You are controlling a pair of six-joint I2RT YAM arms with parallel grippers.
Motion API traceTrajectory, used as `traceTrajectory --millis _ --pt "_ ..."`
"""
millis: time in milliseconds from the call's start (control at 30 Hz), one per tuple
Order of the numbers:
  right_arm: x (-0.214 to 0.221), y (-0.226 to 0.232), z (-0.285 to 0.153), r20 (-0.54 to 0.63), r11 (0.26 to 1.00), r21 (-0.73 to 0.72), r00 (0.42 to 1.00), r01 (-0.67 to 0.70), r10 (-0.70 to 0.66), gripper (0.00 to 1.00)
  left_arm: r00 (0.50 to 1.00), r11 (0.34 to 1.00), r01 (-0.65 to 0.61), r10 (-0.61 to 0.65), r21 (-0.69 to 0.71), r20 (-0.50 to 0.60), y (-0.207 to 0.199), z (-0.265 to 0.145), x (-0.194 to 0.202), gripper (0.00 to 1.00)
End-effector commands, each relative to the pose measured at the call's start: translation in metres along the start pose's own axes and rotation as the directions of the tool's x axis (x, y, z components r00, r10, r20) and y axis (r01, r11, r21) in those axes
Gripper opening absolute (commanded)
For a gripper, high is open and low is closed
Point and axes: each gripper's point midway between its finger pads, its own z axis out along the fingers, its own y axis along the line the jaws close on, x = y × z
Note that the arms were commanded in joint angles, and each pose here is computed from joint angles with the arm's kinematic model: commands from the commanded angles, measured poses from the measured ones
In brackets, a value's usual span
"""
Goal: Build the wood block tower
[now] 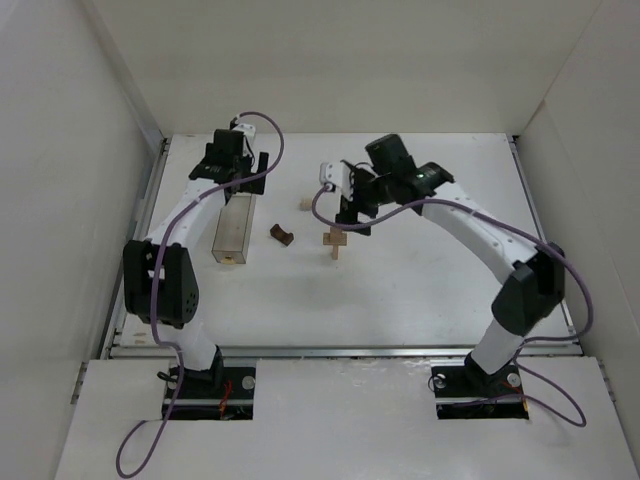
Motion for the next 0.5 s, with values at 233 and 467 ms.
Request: traceTrajectory --millis 233,467 --pt "-0.076 -0.105 -0.182 0.597 0.581 0.623 0.798 -0.523 0.078 1.00 0.987 0.962 -0.156 0.163 0.226 -0.012 -0.123 0.032 -0.033 1.00" --pt "-0.023 -0.109 -0.156 0.584 0.393 0.603 0.720 -0.694 0.375 1.00 0.968 0.967 -0.117 0.162 0.225 -0.193 -0.162 0.073 0.004 0.95"
